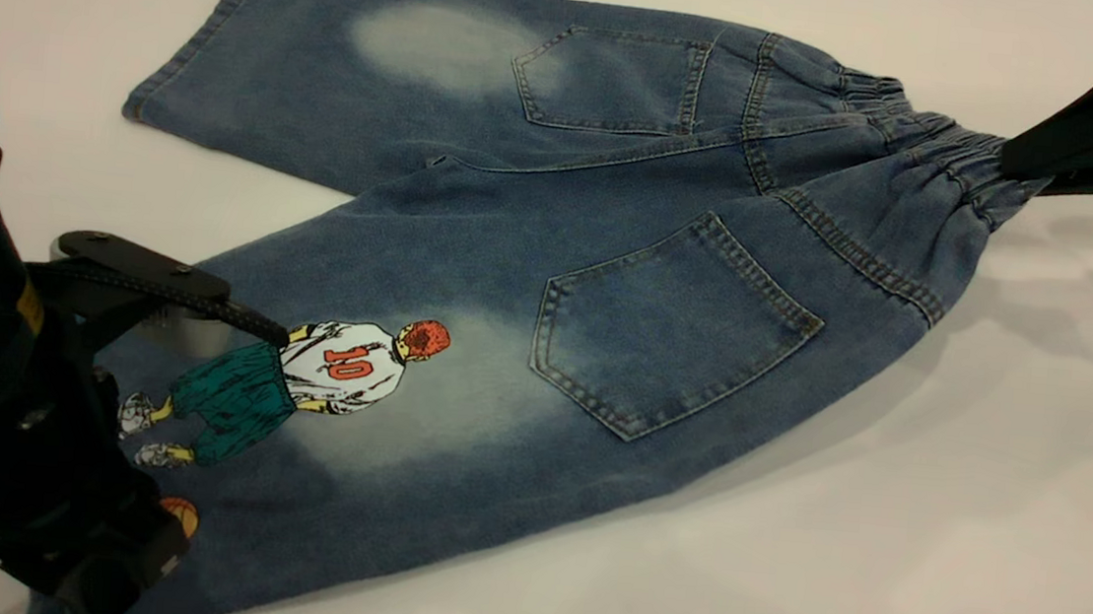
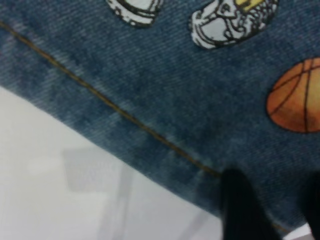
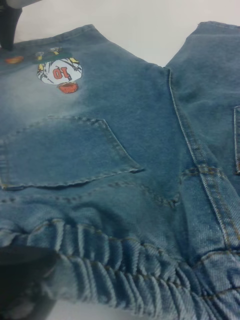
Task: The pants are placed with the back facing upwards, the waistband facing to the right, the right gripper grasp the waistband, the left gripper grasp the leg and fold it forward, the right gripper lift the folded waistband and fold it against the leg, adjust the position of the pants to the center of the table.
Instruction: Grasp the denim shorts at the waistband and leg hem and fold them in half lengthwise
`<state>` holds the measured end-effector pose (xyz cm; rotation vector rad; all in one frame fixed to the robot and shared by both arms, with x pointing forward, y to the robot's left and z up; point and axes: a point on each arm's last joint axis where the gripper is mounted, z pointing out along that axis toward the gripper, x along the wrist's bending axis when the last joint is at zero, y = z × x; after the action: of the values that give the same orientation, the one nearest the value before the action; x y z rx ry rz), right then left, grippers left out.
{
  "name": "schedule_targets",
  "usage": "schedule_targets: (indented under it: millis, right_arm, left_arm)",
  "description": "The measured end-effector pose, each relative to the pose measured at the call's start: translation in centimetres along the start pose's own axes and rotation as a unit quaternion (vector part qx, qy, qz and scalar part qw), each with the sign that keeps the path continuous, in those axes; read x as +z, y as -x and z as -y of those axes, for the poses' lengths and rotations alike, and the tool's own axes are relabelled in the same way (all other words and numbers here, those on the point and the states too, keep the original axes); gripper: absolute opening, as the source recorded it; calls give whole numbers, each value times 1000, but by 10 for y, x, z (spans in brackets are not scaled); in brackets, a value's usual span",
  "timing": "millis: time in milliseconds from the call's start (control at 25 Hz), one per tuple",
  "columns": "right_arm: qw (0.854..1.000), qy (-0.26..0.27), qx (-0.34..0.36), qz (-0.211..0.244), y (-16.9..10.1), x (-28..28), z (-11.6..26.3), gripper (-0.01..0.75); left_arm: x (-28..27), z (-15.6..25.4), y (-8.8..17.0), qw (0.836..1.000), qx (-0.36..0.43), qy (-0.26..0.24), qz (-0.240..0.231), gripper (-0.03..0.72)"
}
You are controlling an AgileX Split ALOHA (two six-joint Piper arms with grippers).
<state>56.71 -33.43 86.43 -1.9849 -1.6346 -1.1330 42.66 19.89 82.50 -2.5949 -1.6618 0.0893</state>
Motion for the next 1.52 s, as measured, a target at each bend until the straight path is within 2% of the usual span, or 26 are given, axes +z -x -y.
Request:
schedule_targets:
  millis: [280,440,800,1040,1280,1520]
  right_arm:
    - [1000,0,-1,0,0,0,0,32]
    - [1000,0,-1,0,0,0,0,32]
    - [1000,0,-2,0,0,0,0,34]
    - [1000,0,-2,0,0,0,0,35]
    - [1000,1,-1,0,0,0,0,36]
    - [1000,1,-1,2,1,0,0,36]
  left_arm:
    - [0,0,0,1000,0,-1,0,43]
    - [0,1,0,1000,0,-3,0,15]
    - [-1,12,0,998,4,-66,-2,34]
    - [-1,10,0,998,29,-53,-1,148]
    - [-1,11,2,998,8,-61,9,252]
    - [-1,11,5,997,28,-61,27,293]
